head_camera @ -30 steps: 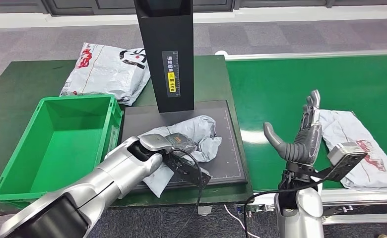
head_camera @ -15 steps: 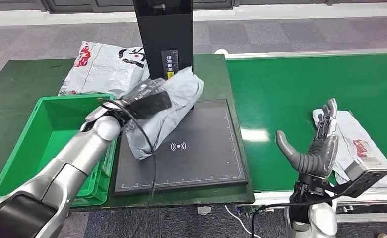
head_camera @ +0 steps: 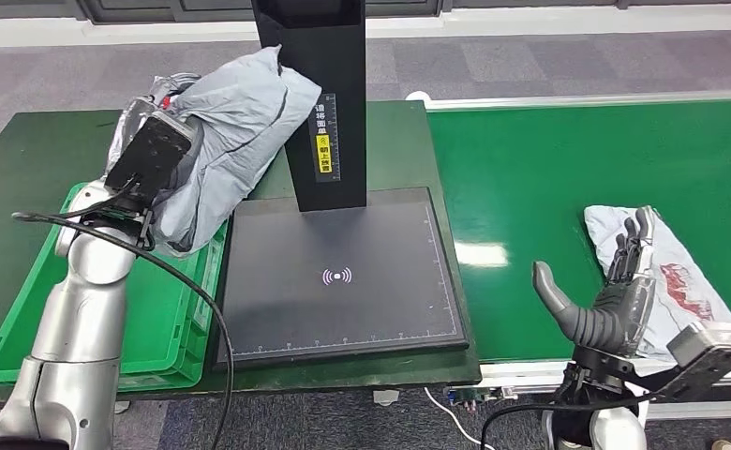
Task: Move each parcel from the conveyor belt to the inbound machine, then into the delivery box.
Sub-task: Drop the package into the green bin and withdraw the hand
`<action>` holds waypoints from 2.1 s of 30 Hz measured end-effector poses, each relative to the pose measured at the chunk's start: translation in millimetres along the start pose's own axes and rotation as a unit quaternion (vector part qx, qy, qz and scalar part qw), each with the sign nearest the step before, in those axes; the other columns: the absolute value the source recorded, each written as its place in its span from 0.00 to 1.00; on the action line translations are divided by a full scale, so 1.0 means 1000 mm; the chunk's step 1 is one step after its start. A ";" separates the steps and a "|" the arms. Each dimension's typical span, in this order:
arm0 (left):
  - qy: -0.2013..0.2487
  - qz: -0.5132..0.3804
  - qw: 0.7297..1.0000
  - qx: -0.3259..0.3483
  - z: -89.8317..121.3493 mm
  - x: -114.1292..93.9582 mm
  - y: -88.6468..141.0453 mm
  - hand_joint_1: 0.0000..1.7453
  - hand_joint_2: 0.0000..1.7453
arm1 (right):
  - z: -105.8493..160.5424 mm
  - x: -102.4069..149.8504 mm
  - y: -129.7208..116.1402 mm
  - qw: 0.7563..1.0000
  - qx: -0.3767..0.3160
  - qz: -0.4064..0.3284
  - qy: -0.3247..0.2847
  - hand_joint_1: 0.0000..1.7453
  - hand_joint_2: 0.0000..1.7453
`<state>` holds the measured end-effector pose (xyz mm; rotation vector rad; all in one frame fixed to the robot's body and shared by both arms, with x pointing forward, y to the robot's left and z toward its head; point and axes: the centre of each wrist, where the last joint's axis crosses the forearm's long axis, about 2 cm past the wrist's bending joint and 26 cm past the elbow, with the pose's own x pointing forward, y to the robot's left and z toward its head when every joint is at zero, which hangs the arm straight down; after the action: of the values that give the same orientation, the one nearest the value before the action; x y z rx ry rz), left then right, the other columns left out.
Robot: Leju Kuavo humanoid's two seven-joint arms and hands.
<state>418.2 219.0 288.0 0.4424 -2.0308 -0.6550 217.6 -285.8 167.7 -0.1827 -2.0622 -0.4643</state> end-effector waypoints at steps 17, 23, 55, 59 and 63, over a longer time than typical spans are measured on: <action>0.127 -0.400 0.858 0.297 0.042 0.006 0.055 1.00 1.00 | 0.005 0.004 0.002 1.000 -0.009 -0.003 0.008 0.00 1.00; 0.242 -0.473 0.792 0.302 0.053 -0.019 0.073 1.00 1.00 | 0.004 0.001 0.002 1.000 -0.012 -0.006 0.014 0.00 1.00; 0.278 -0.594 0.738 -0.160 0.113 -0.164 -0.003 0.00 1.00 | -0.006 -0.018 -0.004 0.999 -0.004 -0.008 0.032 0.00 1.00; 0.269 -0.558 0.766 -0.168 0.111 -0.165 -0.002 0.00 1.00 | -0.007 -0.020 -0.007 0.999 -0.006 -0.003 0.034 0.00 1.00; 0.252 -0.380 0.879 -0.137 0.104 -0.159 0.001 0.00 1.00 | -0.009 -0.020 -0.013 0.999 -0.005 0.024 0.041 0.00 1.00</action>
<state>409.2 334.7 137.8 1.1325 -1.2000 -1.1373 231.1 -300.6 151.4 -0.2160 -1.9716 -0.4460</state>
